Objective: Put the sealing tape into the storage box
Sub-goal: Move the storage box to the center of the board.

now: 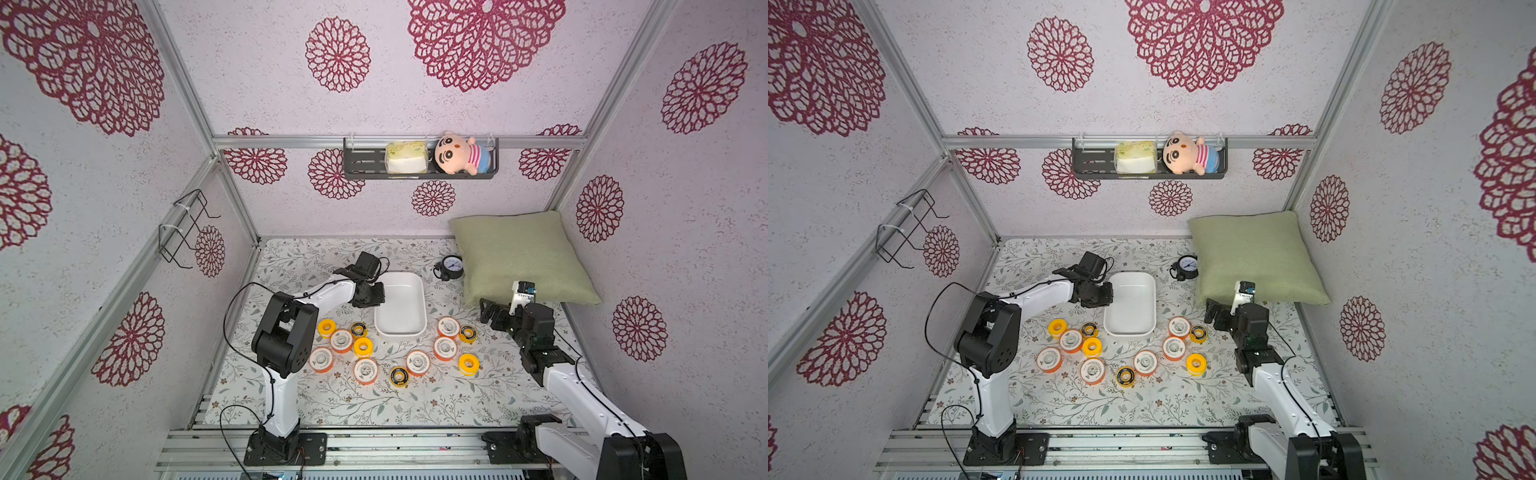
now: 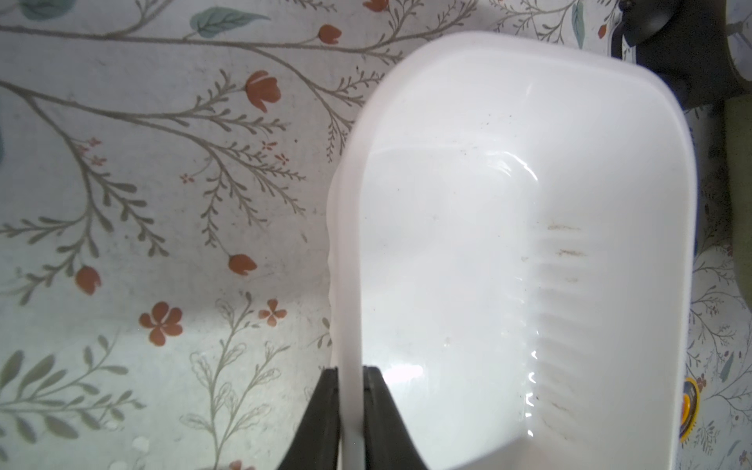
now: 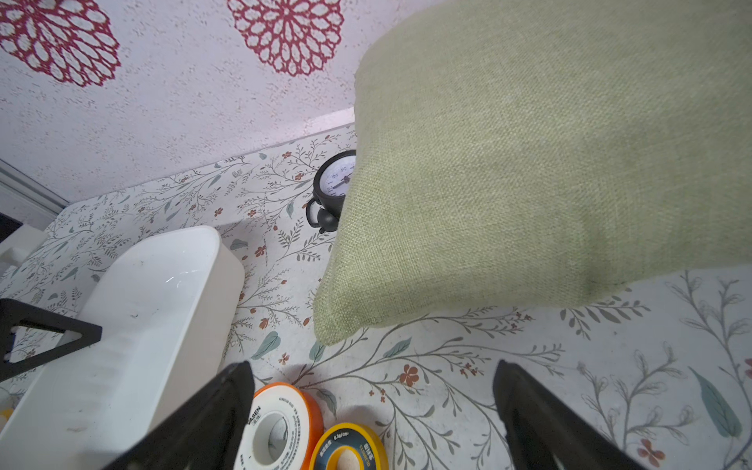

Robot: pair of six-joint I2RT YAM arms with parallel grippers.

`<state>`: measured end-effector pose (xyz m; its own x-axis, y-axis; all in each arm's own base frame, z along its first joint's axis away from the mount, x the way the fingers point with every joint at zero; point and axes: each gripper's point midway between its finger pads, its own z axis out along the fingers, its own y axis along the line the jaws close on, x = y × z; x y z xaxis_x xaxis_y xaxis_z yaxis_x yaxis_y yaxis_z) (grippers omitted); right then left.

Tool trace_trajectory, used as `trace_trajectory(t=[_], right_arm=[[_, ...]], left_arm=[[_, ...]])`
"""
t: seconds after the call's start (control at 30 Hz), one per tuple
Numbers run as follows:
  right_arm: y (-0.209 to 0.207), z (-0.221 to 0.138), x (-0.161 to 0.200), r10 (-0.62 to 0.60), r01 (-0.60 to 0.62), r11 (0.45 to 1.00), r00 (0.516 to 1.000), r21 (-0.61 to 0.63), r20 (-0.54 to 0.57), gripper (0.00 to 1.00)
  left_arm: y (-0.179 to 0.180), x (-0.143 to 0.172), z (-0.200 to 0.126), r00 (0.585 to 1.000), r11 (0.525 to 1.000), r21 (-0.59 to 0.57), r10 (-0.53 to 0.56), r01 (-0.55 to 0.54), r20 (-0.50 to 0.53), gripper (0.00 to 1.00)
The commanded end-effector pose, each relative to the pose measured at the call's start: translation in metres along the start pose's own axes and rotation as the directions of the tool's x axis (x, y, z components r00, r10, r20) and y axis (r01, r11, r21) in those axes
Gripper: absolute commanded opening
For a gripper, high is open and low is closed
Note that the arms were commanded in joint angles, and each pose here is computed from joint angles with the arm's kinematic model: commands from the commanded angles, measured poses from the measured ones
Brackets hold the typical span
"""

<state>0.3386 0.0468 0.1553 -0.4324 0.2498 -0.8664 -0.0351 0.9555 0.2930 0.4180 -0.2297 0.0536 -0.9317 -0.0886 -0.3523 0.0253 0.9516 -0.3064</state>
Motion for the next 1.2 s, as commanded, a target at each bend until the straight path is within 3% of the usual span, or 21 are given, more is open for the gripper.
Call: trace_trajectory(t=[0.0, 0.17, 0.3, 0.43, 0.67, 0.83, 1.17], right_arm=[[0.009, -0.001, -0.016, -0.001, 0.001, 0.999, 1.0, -0.034, 0.021, 0.99], [0.016, -0.001, -0.014, -0.016, 0.016, 0.998, 1.0, -0.068, 0.003, 0.99], [0.023, 0.0, -0.012, -0.017, 0.016, 0.994, 1.0, -0.105, -0.009, 0.99], [0.035, 0.001, -0.01, -0.048, 0.043, 0.99, 0.998, -0.136, -0.035, 0.99], [0.063, 0.009, 0.005, -0.141, 0.116, 0.975, 0.982, -0.191, -0.123, 0.95], [0.083, 0.014, 0.019, -0.207, 0.164, 0.96, 0.961, -0.226, -0.183, 0.91], [0.106, 0.028, 0.05, -0.289, 0.208, 0.943, 0.898, -0.259, -0.332, 0.72]], left_arm=[[-0.014, -0.006, -0.022, 0.999, 0.999, 0.036, 0.006, -0.008, 0.052, 0.16], [-0.016, -0.005, -0.028, 0.997, 1.0, 0.028, 0.004, -0.006, 0.072, 0.25], [-0.018, -0.015, -0.045, 0.992, 1.0, 0.028, 0.01, -0.014, 0.123, 0.48], [-0.017, -0.028, -0.077, 0.977, 0.999, 0.008, 0.039, -0.041, 0.211, 0.65], [0.01, -0.036, -0.14, 0.927, 0.996, -0.066, 0.087, -0.067, 0.364, 0.69], [0.051, -0.033, -0.174, 0.899, 0.997, -0.071, 0.037, -0.006, 0.437, 0.68], [0.106, -0.019, -0.194, 0.873, 0.995, -0.025, -0.069, 0.093, 0.483, 0.68]])
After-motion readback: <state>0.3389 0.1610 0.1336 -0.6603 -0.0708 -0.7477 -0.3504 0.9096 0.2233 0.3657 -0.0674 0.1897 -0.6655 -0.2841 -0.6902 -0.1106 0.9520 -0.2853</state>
